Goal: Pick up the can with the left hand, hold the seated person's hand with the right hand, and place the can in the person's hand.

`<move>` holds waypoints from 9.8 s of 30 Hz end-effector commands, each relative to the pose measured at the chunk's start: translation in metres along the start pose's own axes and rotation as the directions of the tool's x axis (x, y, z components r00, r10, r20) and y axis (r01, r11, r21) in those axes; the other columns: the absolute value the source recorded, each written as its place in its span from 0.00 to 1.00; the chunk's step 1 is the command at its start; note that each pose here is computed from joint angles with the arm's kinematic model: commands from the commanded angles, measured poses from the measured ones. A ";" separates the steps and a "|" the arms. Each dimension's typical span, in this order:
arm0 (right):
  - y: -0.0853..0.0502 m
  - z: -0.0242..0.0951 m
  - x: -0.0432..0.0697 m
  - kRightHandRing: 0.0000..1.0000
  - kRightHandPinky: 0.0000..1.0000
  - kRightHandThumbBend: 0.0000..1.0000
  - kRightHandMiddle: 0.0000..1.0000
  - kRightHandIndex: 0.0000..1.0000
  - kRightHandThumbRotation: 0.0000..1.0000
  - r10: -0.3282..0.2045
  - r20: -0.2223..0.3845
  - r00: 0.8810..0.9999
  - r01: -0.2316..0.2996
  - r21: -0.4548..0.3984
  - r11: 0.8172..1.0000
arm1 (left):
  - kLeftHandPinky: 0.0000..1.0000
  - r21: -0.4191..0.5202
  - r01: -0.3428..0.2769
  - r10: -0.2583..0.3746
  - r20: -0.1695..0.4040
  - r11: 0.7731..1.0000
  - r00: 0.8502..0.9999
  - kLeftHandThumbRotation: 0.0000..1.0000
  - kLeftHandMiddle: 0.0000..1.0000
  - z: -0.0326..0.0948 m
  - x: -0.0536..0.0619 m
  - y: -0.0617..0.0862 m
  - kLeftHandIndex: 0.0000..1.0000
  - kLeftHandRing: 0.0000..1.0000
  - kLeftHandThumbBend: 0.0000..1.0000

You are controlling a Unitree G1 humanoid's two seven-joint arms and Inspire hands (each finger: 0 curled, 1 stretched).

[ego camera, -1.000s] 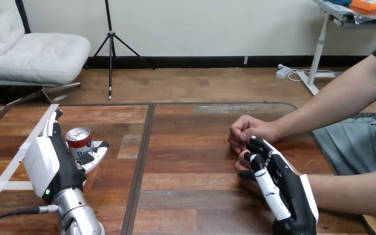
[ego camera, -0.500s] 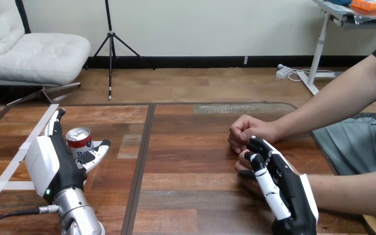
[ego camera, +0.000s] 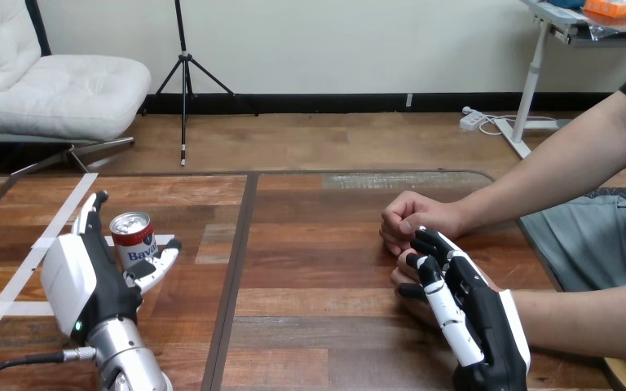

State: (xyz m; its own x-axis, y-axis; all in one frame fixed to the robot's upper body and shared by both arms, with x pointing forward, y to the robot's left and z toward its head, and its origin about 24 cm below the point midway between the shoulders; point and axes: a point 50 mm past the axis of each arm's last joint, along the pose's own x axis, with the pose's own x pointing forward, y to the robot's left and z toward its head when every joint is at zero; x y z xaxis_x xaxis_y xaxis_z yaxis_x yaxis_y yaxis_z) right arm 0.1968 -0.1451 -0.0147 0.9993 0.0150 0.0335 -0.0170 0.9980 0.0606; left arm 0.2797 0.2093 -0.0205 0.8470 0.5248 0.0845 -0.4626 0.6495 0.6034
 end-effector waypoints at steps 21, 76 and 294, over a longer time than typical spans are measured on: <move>-0.001 0.016 0.010 0.85 0.77 0.58 0.87 0.84 0.67 0.006 0.083 0.997 -0.005 -0.012 1.000 | 0.67 -0.043 0.005 -0.005 0.004 0.999 1.000 0.00 0.84 0.027 0.027 -0.002 0.82 0.79 0.77; -0.005 0.016 0.006 0.85 0.79 0.57 0.87 0.84 0.66 -0.005 0.076 0.997 0.006 -0.013 1.000 | 0.61 0.030 0.008 -0.007 -0.030 1.000 1.000 0.07 0.83 0.029 0.042 -0.003 0.81 0.76 0.74; -0.063 0.108 -0.003 1.00 1.00 0.77 1.00 1.00 0.36 0.151 0.335 0.930 0.296 -0.926 0.235 | 0.34 -0.275 0.109 -0.026 0.289 0.955 0.957 0.00 0.44 0.054 -0.016 -0.025 0.45 0.40 0.65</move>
State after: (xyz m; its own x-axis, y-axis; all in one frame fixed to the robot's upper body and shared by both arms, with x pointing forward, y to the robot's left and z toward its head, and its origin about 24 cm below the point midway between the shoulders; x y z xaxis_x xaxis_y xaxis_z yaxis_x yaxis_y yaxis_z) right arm 0.1878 -0.2065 0.0701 0.9254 0.1232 0.3583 0.2890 0.3819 -0.8779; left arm 0.2779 0.1666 -0.0218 0.9082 0.3848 0.1648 -0.4167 0.7932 0.4440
